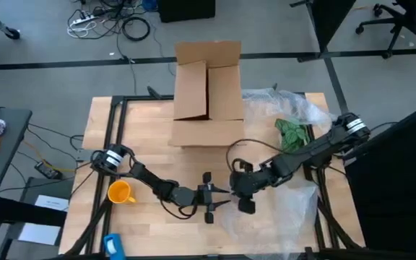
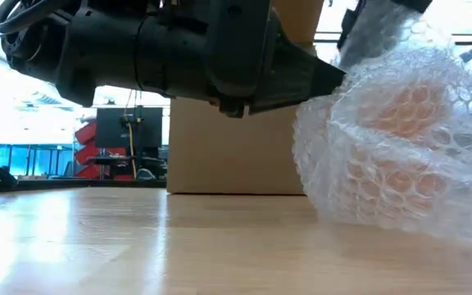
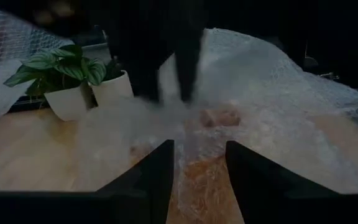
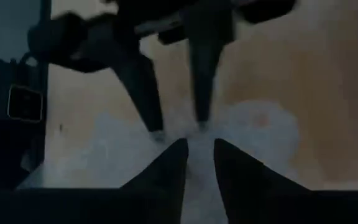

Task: Wrap mug
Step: Wrap the orange cup with the bubble wrap

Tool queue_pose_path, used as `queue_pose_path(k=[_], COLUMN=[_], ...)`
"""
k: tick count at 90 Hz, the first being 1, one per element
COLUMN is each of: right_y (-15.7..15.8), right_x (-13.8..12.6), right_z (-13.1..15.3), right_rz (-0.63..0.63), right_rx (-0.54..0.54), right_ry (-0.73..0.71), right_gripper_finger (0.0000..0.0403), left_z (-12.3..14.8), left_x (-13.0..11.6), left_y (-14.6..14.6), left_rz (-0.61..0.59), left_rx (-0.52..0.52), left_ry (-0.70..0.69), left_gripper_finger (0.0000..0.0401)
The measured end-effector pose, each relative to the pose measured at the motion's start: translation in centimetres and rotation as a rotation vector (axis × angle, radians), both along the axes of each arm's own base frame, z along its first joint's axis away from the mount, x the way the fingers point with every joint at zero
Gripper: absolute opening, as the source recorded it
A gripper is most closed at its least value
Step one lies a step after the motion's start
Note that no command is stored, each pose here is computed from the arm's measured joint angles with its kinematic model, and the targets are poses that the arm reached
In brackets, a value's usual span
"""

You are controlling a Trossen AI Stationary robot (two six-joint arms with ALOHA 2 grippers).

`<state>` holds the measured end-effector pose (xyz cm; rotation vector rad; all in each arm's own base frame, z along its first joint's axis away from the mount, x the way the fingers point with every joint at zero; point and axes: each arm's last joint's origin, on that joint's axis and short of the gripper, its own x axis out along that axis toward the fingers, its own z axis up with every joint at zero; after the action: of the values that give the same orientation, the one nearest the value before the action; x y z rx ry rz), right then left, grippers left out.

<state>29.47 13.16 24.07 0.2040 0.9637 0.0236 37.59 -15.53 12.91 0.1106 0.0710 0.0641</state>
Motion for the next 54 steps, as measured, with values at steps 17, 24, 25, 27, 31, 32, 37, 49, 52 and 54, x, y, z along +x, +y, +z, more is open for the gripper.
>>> queue_pose_path(k=[17, 24, 25, 27, 31, 32, 37, 49, 52, 54], right_y=[0.8, 1.0, 1.0, 1.0, 1.1, 1.1, 1.0, 0.7, 0.8, 0.9], right_x=[1.3, 1.7, 1.8, 1.8, 1.9, 1.9, 1.8, 1.4, 1.3, 1.3], right_z=[-4.5, -5.8, -5.9, -6.2, -6.6, -6.7, -6.9, -6.4, -5.9, -5.7], right_rz=[0.045, 0.055, 0.055, 0.055, 0.054, 0.053, 0.052, 0.044, 0.045, 0.045], right_rx=[0.012, 0.016, 0.015, 0.012, 0.003, 0.001, -0.007, -0.022, -0.027, -0.032], right_ry=[0.182, 0.230, 0.235, 0.244, 0.263, 0.267, 0.284, 0.324, 0.329, 0.330], right_gripper_finger=[0.0007, 0.0002, 0.0002, 0.0002, 0.0003, 0.0003, 0.0001, 0.0001, 0.0000, 0.0000], left_z=[0.0, 0.0, 0.0, 0.0, 0.2, 0.3, 0.6, 1.6, 1.8, 2.0], left_x=[0.1, 0.1, 0.1, 0.1, 0.1, 0.0, 0.0, -0.2, -0.3, -0.5], left_y=[0.2, 0.3, 0.3, 0.3, 0.3, 0.3, 0.4, 0.3, 0.2, 0.1], left_rz=[0.014, 0.019, 0.021, 0.026, 0.033, 0.034, 0.044, 0.081, 0.085, 0.090], left_rx=[0.002, 0.002, 0.003, 0.004, 0.015, 0.021, 0.030, 0.079, 0.097, 0.107], left_ry=[0.001, 0.002, 0.002, 0.001, -0.003, -0.002, -0.009, -0.009, -0.004, 0.001], left_gripper_finger=[0.0131, 0.0131, 0.0131, 0.0131, 0.0131, 0.0131, 0.0131, 0.0131, 0.0131, 0.0131])
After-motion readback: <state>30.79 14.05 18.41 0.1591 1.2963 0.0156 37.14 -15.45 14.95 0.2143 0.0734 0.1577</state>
